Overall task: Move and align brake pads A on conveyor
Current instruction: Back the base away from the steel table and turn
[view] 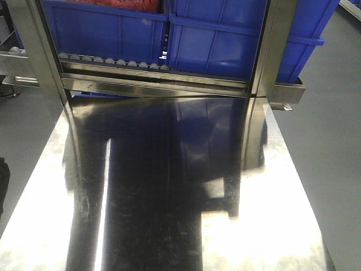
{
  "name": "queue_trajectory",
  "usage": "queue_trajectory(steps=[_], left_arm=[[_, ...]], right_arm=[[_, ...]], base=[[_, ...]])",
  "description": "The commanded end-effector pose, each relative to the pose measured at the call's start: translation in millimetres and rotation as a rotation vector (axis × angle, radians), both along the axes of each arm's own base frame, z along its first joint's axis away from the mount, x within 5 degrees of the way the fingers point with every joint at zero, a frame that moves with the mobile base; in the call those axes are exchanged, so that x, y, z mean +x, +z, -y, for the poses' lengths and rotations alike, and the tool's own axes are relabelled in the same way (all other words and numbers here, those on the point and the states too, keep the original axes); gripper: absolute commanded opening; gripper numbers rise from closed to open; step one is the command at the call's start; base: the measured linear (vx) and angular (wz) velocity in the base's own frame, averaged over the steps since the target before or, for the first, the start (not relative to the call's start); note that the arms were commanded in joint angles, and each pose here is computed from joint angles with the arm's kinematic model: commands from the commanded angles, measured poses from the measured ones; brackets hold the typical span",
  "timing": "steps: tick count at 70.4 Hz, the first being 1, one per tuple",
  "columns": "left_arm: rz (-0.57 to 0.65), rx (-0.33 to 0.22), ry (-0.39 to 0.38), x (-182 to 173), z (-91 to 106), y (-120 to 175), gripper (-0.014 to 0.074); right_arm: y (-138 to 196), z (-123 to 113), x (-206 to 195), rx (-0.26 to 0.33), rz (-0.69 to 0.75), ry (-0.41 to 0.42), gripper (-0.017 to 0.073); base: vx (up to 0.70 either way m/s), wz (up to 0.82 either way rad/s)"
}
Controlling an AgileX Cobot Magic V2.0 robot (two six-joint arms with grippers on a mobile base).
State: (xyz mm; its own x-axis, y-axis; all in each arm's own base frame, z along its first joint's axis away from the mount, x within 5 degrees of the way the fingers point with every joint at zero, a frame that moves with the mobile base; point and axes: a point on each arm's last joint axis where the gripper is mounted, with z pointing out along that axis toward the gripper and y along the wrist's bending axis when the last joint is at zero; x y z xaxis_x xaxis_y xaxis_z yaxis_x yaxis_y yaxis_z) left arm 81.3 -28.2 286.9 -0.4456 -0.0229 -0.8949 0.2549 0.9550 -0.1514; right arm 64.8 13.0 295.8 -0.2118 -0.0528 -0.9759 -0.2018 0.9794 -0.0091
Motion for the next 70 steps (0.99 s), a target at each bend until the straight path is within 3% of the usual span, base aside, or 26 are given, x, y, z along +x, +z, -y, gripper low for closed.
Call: queue_trajectory(steps=[1, 46, 70], left_arm=[[0.114, -0.045, -0.006, 2.1, 1.4, 18.2, -0.0006], [0.114, -0.045, -0.006, 2.1, 1.4, 18.2, -0.0006], [0.114, -0.045, -0.006, 2.1, 1.4, 18.2, -0.0006]], right_arm=[[17.1, 0.2, 0.9, 0.018, 0.118, -0.005, -0.0002], [16.9, 0.3, 0.9, 0.017, 0.115, -0.006, -0.0002], [16.9, 0.3, 0.9, 0.017, 0.115, -0.006, -0.0002]], base=[[0.00, 0.00], [-0.01, 0.04], [-0.13, 0.66]])
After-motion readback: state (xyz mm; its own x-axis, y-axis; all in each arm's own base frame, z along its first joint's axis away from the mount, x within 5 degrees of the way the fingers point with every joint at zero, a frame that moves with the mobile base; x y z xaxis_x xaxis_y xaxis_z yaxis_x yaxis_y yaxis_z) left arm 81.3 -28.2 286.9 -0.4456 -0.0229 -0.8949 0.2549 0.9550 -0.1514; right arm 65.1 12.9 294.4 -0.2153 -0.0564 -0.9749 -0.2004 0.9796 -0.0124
